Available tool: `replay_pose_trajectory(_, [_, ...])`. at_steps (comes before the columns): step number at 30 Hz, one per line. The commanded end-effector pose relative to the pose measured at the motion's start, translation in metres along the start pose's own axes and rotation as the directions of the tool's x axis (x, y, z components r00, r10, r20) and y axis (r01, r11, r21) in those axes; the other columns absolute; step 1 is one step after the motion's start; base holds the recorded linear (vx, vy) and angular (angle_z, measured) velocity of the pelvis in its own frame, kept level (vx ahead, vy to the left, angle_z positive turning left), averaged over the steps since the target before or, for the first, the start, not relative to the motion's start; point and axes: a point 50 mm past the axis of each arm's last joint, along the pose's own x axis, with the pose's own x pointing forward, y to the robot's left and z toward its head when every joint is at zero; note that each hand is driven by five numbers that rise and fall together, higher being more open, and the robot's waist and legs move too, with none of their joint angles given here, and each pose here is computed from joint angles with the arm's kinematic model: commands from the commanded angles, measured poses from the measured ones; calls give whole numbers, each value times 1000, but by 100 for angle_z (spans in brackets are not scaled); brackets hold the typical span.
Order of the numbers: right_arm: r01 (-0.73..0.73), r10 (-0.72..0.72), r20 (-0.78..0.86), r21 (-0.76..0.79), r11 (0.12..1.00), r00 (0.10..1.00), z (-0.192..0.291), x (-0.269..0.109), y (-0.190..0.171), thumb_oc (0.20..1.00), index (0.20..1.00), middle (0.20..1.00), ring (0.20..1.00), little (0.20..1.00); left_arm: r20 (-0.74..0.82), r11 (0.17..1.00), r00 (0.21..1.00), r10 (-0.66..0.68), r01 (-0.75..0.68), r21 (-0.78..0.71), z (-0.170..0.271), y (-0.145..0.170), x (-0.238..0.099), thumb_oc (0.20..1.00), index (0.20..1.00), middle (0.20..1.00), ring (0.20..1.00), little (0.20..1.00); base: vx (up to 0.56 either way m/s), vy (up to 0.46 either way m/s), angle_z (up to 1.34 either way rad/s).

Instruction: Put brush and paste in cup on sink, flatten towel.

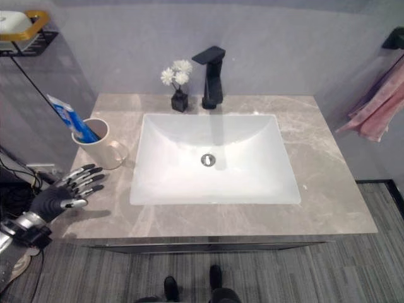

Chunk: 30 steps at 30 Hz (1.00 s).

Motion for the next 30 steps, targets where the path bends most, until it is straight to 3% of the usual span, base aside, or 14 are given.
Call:
replay_pose_trajectory(1, [22,-23,-13,-44,999,1000,2,0,-12,1000,1000,1000,1000,1000,114,996,993,-25,14,91,25,1,9,1000,1000,1000,1000,1000,0,0,0])
replay_pose_trajectory(30, [5,-6,-8,-84,996,1000,2,0,-12,1000,1000,1000,1000,1000,168,977,986,19,-54,208,41,14,19,1000,1000,1000,1000,1000,-2,3,-6])
